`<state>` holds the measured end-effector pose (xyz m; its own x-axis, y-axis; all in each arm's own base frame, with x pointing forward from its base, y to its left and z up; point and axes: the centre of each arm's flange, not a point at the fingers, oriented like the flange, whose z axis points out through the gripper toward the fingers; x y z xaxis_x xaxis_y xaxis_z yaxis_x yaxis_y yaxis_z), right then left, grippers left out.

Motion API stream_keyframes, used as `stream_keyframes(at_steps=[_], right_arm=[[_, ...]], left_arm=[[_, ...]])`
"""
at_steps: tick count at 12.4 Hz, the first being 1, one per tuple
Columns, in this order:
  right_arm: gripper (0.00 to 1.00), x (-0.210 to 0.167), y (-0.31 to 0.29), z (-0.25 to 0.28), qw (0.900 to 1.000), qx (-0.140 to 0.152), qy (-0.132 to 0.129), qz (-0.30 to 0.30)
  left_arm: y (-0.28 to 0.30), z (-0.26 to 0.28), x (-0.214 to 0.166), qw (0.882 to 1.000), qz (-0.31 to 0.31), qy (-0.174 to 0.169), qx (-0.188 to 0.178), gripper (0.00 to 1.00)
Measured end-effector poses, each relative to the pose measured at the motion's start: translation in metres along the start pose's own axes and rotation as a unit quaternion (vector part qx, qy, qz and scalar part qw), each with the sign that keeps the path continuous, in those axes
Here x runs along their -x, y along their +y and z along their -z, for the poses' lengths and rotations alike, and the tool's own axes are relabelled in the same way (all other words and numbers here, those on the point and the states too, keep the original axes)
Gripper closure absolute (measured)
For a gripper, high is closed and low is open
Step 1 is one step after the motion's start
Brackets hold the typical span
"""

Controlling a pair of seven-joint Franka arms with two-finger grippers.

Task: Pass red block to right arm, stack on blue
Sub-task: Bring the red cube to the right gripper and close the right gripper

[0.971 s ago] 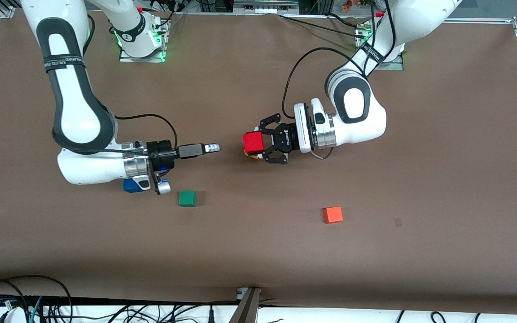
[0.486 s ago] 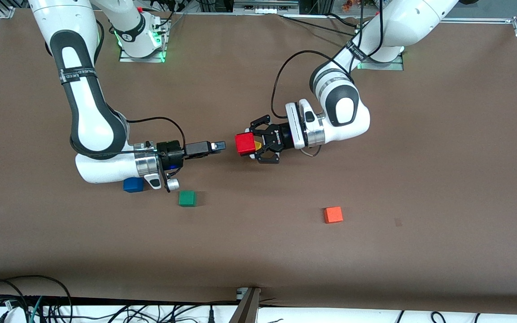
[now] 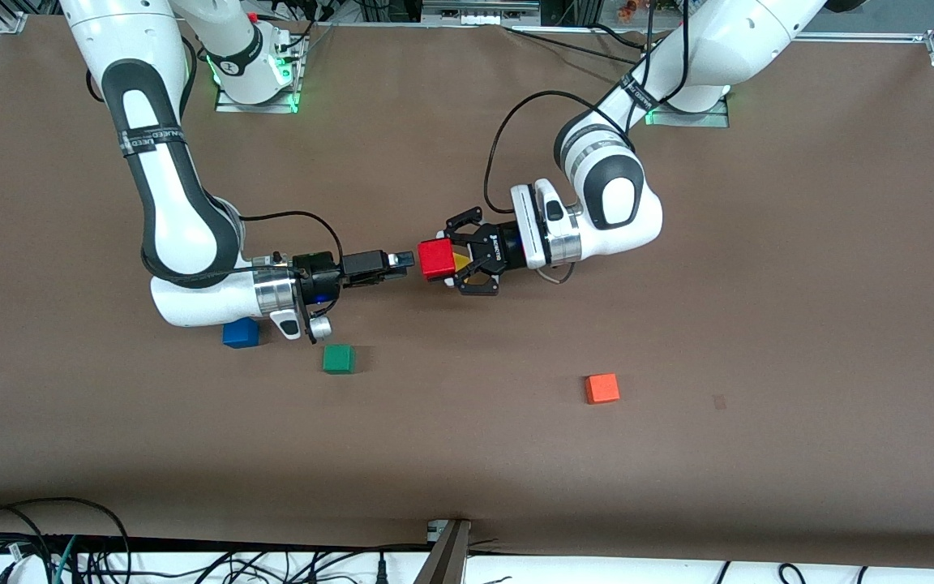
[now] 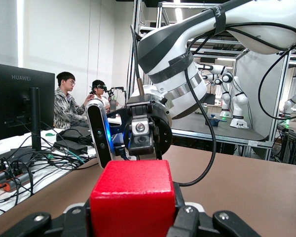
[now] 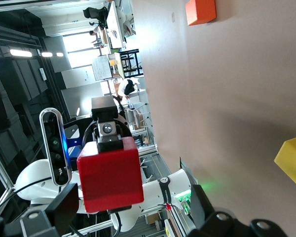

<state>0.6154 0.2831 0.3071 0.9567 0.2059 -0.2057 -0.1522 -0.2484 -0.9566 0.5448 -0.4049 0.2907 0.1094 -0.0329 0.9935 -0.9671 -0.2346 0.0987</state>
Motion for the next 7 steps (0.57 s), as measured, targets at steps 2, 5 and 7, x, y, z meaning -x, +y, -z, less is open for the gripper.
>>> stream_keyframes(at_steps=[2, 5, 7], right_arm=[[0.00, 0.001, -0.003, -0.006, 1.000, -0.010, 0.001, 0.001], [0.00, 0.000, -0.006, -0.014, 1.000, -0.012, 0.006, 0.002], [0.00, 0.000, -0.009, -0.021, 1.000, -0.016, 0.014, 0.002]], left_arm=[[0.000, -0.001, 0.002, 1.000, 0.001, 0.000, 0.000, 0.44], [-0.002, -0.001, -0.001, 1.000, -0.001, 0.003, -0.001, 0.44], [-0.002, -0.001, -0.002, 1.000, -0.001, 0.003, -0.001, 0.44]])
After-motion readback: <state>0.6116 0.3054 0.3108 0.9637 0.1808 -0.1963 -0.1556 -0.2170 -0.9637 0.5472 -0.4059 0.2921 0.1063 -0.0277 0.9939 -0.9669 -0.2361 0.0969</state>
